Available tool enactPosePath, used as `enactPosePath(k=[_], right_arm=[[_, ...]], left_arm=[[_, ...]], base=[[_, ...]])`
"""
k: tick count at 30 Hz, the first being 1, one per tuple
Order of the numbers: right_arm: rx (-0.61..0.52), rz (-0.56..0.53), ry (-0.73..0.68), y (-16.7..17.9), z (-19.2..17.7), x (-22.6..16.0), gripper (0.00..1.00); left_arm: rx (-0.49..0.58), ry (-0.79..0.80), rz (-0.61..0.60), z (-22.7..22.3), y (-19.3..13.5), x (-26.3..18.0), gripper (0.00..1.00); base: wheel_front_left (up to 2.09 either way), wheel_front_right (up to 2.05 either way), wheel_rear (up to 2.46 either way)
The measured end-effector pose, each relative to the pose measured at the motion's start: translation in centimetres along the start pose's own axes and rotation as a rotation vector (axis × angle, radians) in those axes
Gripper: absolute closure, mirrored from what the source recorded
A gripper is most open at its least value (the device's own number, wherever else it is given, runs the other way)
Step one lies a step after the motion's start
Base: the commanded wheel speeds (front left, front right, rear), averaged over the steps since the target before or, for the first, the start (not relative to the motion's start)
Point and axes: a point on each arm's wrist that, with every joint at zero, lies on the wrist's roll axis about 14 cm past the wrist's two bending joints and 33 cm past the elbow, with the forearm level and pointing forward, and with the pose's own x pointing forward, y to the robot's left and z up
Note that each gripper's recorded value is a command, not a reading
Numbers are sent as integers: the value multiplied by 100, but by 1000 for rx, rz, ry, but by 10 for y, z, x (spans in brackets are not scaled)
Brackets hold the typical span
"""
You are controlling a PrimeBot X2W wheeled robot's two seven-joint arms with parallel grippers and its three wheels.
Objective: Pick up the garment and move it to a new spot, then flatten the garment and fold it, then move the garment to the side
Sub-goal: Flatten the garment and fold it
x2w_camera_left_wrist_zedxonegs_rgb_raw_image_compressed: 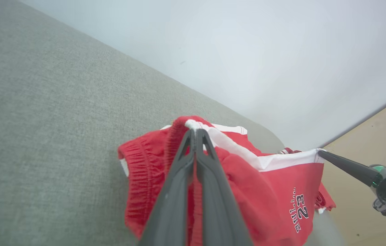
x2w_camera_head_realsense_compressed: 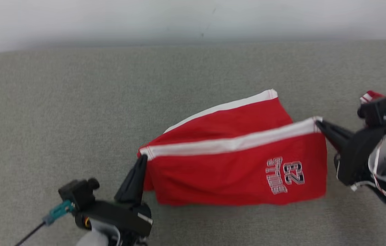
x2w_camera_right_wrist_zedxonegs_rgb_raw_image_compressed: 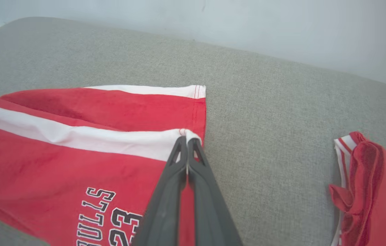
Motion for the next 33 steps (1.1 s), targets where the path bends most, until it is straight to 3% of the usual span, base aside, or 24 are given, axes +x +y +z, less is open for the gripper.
enactPosePath(k=[12,27,28,29,30,31,32,33], right_arm=[[-71,-22,-65,-13,38,79,100],[-91,-24,-75,-14,39,133,100],[-87,-23,-74,-13,38,136,81],[-84,-22,-67,-13,36,138,81],[-84,-19,-60,-11,33,139,51],[-76,-19,-55,-11,31,140,0],[-62,-18,-51,-10,30,141,0],[-52,-18,-51,-10,30,141,0]], left_arm=[[23,-52,111,8,30,29,100],[61,-48,169,7,53,46,100],[64,-46,171,7,54,47,100],[64,-45,172,6,54,48,100],[66,-44,174,5,55,48,65],[68,-45,176,6,55,48,27],[68,-49,176,7,55,49,0],[69,-56,178,9,55,49,0]], base=[[0,0,0],[0,0,0],[0,0,0],[0,0,0],[0,0,0],[0,0,0],[0,0,0],[0,0,0]])
